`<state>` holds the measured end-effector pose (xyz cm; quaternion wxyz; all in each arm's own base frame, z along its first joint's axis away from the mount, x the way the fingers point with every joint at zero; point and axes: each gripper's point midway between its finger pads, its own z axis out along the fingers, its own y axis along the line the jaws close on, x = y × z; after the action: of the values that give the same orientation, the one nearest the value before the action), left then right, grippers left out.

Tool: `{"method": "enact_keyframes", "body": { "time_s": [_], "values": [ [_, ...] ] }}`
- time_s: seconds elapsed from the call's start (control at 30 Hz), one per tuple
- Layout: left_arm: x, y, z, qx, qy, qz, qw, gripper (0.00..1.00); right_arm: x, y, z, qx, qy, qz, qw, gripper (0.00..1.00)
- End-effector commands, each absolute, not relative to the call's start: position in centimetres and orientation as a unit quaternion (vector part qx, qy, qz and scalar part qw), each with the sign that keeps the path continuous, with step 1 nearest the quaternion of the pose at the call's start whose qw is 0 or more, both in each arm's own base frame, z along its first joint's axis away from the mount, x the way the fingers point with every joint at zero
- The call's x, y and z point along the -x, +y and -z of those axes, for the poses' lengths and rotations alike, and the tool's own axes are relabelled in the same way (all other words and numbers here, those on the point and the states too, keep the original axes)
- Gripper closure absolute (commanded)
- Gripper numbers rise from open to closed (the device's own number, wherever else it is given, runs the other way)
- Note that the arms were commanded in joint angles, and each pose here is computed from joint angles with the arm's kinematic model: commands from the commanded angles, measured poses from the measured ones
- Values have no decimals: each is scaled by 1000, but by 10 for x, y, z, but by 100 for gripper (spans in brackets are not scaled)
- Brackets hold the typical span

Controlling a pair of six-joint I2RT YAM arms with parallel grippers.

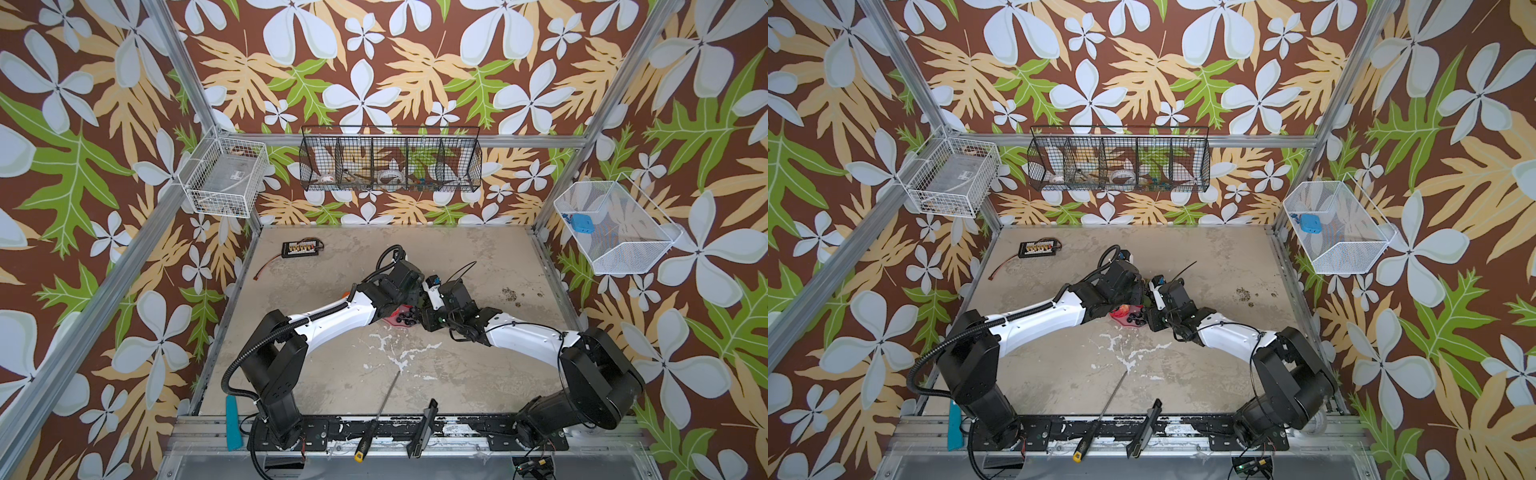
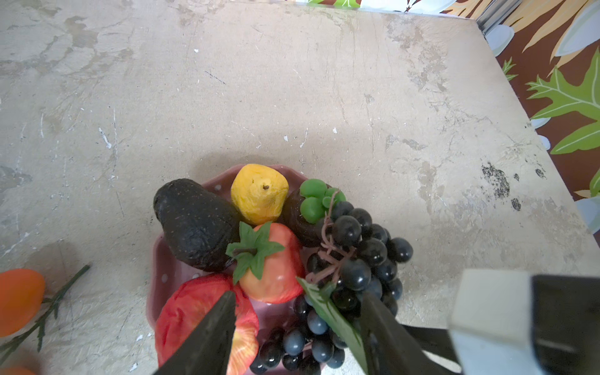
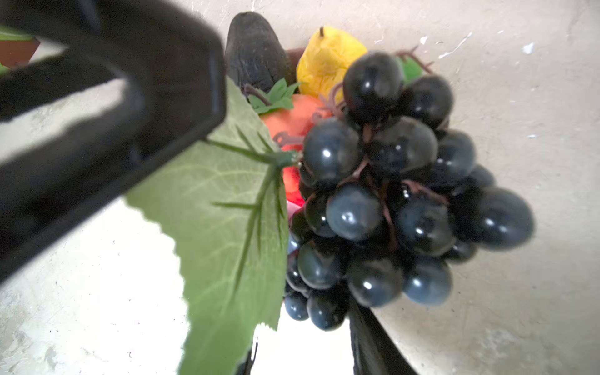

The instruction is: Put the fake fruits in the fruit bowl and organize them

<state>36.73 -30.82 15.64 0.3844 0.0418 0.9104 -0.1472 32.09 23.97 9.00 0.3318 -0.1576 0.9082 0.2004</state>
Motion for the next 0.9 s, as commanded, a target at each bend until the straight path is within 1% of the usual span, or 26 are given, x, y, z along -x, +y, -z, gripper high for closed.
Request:
{"method": "enact_keyframes", "body": {
  "time_s": [0.0, 0.23, 0.37, 0.5, 0.7, 0.87],
  "values": [
    [-370, -304, -165, -35, 904, 147, 399, 37, -327, 224, -92, 136, 913, -166, 347, 51],
    [-367, -301, -166, -31, 902, 152, 403, 36, -330, 212, -94, 129, 915, -150, 352, 48],
    [-366, -298, -168, -26, 900, 156, 407, 36, -332, 210, -97, 133, 913, -150, 355, 48],
    [-364, -293, -170, -20, 898, 167, 407, 36, -331, 206, -108, 135, 909, -151, 365, 47],
    [-361, -284, -168, -14, 898, 167, 408, 36, -329, 201, -131, 132, 897, -174, 383, 43],
    [-360, -280, -167, -10, 897, 168, 408, 36, -333, 189, -138, 115, 897, -175, 388, 43]
  ]
}}
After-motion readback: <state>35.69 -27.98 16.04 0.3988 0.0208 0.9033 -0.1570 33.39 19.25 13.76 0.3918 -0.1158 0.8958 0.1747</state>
